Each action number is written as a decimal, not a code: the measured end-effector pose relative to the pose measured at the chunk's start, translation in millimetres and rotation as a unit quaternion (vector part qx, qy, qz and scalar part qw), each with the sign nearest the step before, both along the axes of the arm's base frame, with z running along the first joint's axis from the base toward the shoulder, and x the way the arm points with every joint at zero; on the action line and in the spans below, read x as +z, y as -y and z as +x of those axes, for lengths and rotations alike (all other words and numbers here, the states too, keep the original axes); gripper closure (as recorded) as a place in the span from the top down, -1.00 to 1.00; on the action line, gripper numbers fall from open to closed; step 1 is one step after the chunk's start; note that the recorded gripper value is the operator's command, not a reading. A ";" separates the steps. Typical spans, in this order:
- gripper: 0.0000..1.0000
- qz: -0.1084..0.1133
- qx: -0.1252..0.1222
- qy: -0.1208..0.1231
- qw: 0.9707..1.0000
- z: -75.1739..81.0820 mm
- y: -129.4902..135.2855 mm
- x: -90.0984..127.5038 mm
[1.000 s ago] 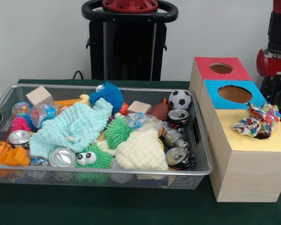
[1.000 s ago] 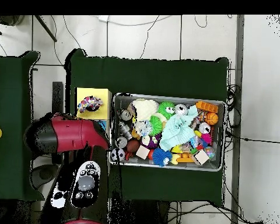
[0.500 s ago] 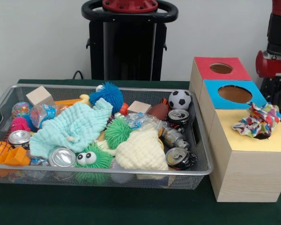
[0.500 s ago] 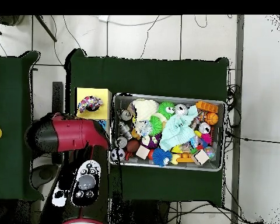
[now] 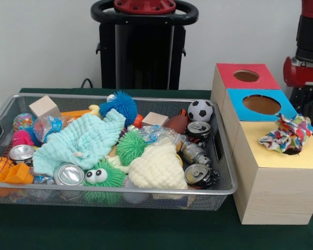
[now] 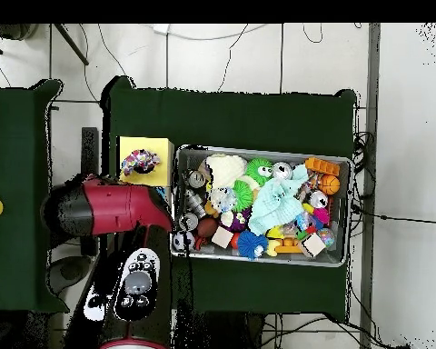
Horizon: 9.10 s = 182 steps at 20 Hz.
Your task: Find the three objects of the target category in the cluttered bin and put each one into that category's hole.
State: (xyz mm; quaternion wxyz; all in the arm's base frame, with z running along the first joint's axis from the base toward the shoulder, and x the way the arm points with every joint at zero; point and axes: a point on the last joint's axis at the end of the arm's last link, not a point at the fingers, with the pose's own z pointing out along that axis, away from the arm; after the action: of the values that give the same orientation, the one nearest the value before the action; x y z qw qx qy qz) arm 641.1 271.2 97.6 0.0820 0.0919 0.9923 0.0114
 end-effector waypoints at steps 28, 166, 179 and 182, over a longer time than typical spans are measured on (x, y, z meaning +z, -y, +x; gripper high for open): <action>-1.00 0.016 -0.005 -0.066 0.998 10.0 4.0 91.4; -1.00 -0.016 -0.009 -0.035 0.999 135.4 112.9 58.3; -1.00 -0.019 0.016 -0.028 0.999 125.5 78.0 54.1; -1.00 -0.019 0.020 -0.023 0.999 124.8 73.4 53.3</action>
State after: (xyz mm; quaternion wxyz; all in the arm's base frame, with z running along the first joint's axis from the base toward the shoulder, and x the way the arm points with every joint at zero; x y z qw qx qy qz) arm 765.9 197.8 150.9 0.0603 0.0712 0.9956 -0.0077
